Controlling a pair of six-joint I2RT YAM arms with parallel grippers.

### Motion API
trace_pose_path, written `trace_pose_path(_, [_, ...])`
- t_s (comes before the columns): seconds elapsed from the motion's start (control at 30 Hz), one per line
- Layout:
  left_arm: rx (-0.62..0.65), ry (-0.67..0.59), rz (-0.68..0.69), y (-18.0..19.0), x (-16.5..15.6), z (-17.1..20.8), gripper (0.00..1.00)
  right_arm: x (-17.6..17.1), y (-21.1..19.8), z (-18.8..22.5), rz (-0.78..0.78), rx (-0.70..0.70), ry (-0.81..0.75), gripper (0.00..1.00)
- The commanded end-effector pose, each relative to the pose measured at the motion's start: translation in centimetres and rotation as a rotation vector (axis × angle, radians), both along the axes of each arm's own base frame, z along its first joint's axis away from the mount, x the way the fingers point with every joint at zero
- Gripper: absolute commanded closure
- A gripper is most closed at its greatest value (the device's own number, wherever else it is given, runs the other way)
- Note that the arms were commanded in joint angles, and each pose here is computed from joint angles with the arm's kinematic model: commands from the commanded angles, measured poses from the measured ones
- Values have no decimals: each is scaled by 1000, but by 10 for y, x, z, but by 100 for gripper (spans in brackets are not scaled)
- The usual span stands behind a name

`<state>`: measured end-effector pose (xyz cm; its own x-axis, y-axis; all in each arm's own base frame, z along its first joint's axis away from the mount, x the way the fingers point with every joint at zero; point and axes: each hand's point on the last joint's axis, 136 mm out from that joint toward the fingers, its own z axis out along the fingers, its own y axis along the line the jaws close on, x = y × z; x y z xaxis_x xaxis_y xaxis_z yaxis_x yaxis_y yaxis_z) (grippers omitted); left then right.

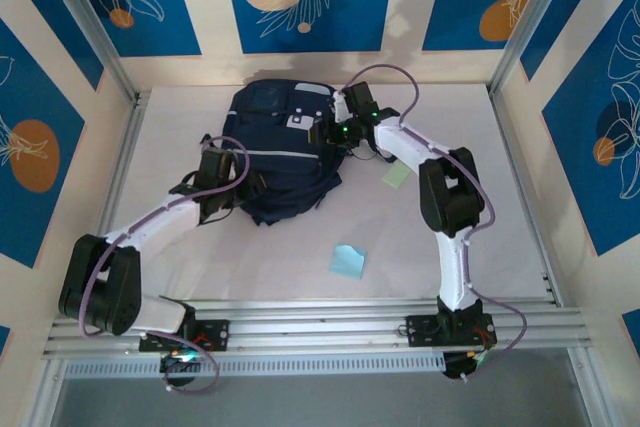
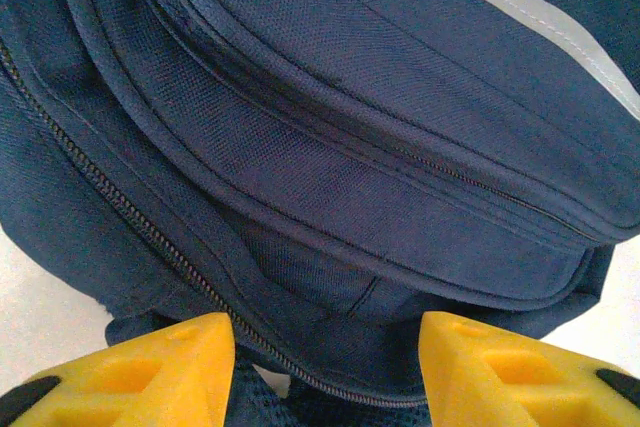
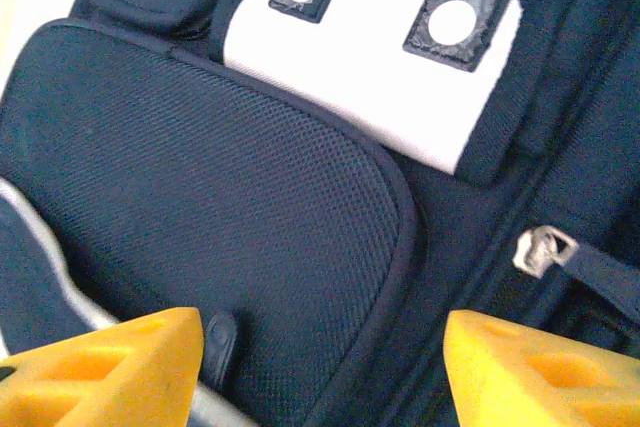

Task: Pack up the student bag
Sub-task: Rotate the student bag at the top-center of the table.

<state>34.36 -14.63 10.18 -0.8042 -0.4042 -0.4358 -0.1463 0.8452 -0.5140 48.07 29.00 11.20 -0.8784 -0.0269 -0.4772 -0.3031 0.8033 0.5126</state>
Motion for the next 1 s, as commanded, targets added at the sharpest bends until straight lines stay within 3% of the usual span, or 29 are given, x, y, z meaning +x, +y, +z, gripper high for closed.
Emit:
trace_pose_path(0.0, [-19, -5, 24, -6, 13, -9, 49, 0, 12, -15, 45, 14, 48, 37])
trace_pose_path(0.07, [-34, -15, 33, -10, 26, -14, 49, -1, 18, -18, 63, 48, 58, 42])
trace_pose_path(0.1, [-40, -15, 37, -12, 31, -16, 49, -3, 22, -17, 77, 71, 65, 50])
trace_pose_path(0.23, [-11, -47, 59, -7, 58, -24, 52, -19, 29, -13, 107, 124, 94, 100])
trace_pose_path(0.4, [-6, -66, 74, 11, 100, -30, 54, -45, 23, -2, 53, 196, 154, 100])
trace_pose_path(0.6, [109, -132, -30, 16, 125, 4, 53, -72, 39, 5, 1, 249, 240, 100])
trace_pose_path(0.8, [170, -100, -156, 10, 94, 28, 52, -62, 45, -10, -103, 252, 290, 100])
trace_pose_path(0.97, [169, -142, -287, -28, 51, 45, 57, -53, 47, -10, -169, 283, 305, 100])
